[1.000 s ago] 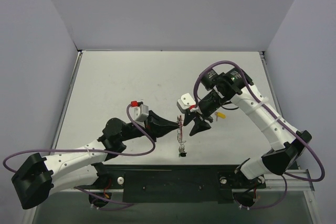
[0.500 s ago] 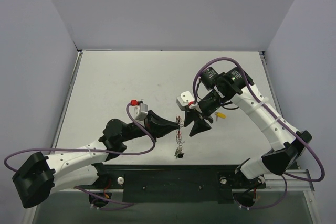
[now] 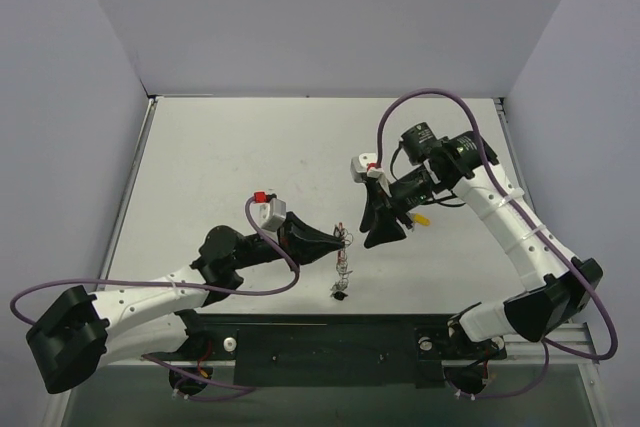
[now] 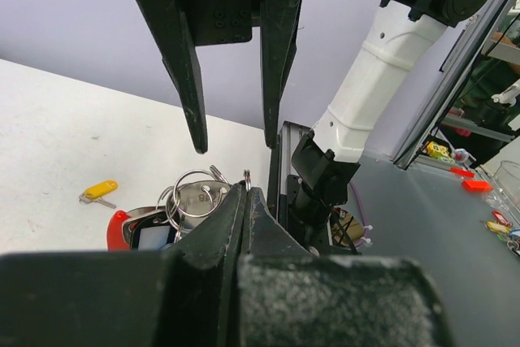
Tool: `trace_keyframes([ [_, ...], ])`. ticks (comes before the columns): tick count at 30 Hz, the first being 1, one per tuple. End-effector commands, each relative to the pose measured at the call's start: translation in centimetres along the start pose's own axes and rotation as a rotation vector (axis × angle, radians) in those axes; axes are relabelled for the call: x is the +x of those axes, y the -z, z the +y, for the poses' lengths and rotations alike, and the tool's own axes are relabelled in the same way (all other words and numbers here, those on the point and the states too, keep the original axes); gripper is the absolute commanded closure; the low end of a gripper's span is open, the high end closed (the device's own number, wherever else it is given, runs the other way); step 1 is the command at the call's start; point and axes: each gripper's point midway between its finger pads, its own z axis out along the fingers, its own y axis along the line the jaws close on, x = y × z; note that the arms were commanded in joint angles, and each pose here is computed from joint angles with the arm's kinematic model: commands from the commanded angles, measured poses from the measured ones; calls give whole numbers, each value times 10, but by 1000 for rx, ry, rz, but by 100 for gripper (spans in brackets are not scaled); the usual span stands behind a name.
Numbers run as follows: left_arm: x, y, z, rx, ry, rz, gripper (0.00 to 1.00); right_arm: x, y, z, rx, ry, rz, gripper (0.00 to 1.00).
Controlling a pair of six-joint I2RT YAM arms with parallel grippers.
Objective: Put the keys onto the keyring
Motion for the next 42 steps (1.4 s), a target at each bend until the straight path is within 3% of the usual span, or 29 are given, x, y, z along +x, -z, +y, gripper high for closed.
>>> trace_keyframes([
  [1,-37,-10,-20,92,-82,-107,100,-11,-11,5,-31,-132,-99,63],
  [19,-38,-15,-20,97,-87,-101,100,-18,-14,4,-34,-212,-181,65],
  [26,-30,-13,-14,67,-86,-71,100,-12,-3,12,-8,-148,-173,53],
  [34,-28,-14,-8,37,-68,-71,100,-2,-3,16,5,-144,-146,54],
  [42,-12,1,-21,138,-207,-50,100,-5,-9,24,-37,-118,-156,55],
])
